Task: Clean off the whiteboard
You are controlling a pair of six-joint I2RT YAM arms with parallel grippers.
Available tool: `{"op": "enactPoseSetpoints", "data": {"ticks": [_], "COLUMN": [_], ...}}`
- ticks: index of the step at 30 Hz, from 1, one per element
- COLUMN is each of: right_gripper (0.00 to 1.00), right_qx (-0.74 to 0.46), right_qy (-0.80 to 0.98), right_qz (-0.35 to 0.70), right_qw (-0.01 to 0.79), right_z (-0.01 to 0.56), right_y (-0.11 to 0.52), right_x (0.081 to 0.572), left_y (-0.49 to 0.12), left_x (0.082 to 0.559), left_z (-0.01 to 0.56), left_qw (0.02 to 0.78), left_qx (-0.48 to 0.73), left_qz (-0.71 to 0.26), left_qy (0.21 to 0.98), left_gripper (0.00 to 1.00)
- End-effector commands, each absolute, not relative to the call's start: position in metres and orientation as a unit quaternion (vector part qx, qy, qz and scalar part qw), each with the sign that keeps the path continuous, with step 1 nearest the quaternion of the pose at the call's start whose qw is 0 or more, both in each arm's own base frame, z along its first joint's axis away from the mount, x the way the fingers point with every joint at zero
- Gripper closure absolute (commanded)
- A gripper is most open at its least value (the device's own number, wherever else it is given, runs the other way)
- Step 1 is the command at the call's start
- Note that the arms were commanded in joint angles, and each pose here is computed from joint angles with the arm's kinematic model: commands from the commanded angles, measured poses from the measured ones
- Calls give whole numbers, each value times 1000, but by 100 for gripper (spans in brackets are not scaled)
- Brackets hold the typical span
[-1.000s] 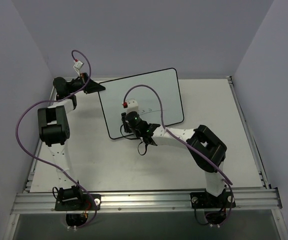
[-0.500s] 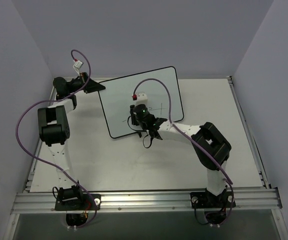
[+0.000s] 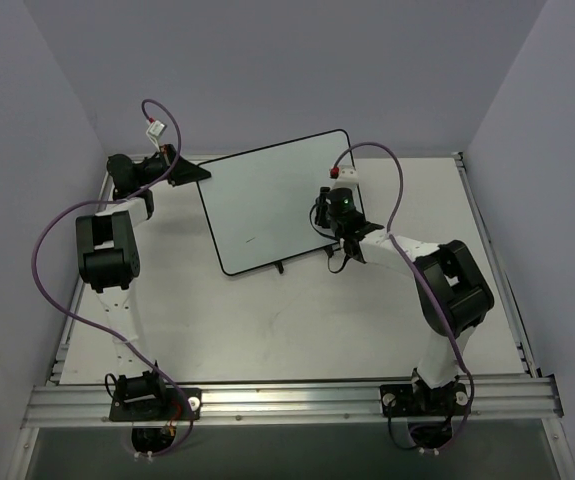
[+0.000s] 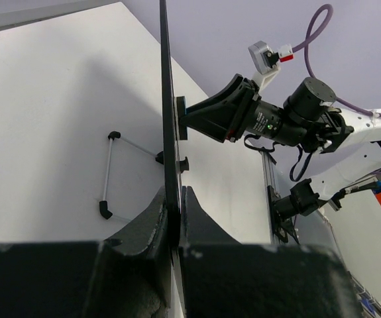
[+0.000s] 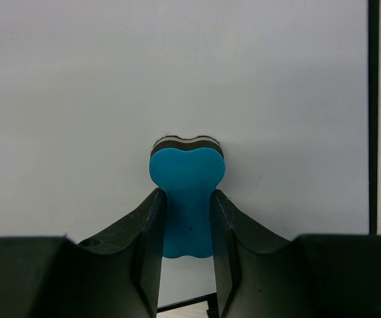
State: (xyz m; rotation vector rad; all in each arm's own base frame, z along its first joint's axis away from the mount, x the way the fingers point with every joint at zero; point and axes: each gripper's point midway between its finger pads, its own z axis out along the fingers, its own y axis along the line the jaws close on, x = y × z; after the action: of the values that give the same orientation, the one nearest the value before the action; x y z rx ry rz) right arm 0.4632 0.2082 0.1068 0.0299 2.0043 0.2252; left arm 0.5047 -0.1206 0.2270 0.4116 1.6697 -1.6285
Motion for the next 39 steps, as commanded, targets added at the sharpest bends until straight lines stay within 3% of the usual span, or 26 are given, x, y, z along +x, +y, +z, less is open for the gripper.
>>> {"op": "enactPoseSetpoints", "data": {"ticks": [1, 8, 16, 27, 39], "right_gripper": [100, 100, 100, 100, 100], "right_qx": [29, 30, -5, -21, -23], "right_qy": [857, 855, 843, 843, 873], "right_qz": [49, 58, 130, 76, 103], "right_qw": [512, 515, 521, 532, 476], "right_z": [80, 86, 97, 137, 67], "right_y": [167, 164, 210, 193, 200], "right_x": [462, 467, 465, 496, 456], "left_y": [-122, -122, -122, -122, -121], "left_x": [491, 491, 490, 490, 490], "left_z": [264, 264, 264, 264, 265], "left_qw": [461, 462, 461, 460, 461], "left_qx": [278, 280, 280, 281, 281], "left_qz": [-585, -584, -585, -584, -584], "left_qy": [606, 606, 606, 606, 606], "left_gripper": [98, 98, 98, 98, 98]}}
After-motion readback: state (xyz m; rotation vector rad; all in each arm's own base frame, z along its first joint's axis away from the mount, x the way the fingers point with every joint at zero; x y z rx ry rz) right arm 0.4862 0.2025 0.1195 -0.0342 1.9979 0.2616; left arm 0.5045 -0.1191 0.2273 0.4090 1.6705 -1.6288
